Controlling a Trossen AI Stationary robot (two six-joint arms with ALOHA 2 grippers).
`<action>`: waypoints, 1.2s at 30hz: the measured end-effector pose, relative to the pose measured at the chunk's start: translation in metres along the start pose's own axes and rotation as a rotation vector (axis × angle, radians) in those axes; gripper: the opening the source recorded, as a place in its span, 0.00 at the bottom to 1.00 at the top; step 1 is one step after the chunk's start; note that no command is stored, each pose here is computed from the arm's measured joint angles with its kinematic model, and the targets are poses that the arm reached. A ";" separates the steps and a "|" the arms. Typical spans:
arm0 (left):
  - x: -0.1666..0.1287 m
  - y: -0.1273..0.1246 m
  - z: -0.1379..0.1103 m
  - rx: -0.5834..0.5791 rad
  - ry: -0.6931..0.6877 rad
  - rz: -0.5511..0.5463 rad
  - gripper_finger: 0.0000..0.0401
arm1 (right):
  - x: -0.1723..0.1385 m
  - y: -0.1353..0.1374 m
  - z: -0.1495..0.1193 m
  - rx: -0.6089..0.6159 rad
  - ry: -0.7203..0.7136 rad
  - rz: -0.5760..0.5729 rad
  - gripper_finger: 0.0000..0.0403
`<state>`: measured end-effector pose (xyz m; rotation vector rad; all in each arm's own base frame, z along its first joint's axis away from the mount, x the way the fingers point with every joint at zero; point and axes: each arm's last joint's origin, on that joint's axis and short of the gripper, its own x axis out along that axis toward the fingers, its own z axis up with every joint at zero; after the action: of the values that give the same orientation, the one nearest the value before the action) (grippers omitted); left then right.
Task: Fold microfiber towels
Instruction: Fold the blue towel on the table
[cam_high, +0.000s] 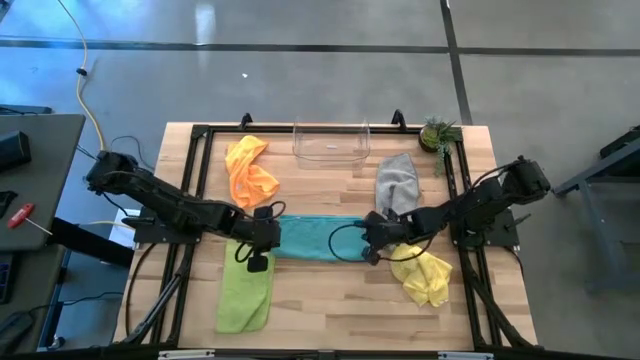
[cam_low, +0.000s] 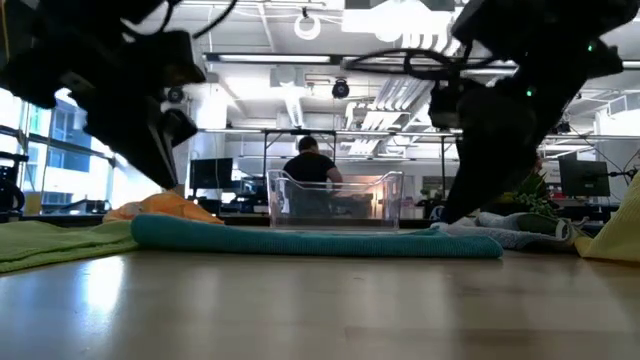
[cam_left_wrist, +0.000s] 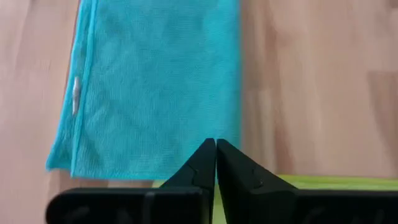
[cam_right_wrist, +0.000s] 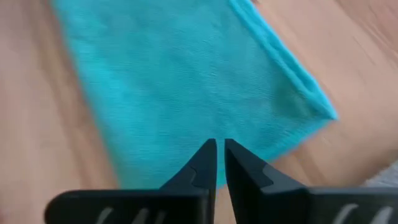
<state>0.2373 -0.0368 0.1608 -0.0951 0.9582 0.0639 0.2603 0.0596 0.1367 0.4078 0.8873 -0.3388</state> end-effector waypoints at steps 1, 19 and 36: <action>0.003 0.001 0.000 0.001 -0.007 -0.001 0.02 | 0.001 -0.003 0.000 0.002 0.005 -0.007 0.04; -0.001 0.023 0.004 0.012 -0.029 0.073 0.00 | 0.018 -0.070 0.029 -0.101 0.112 -0.141 0.00; 0.004 0.057 0.010 0.054 -0.040 -0.033 0.00 | 0.015 0.003 0.009 -0.085 0.144 0.163 0.00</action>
<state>0.2422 0.0211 0.1608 -0.0597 0.9176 0.0099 0.2766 0.0566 0.1306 0.4264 0.9981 -0.1220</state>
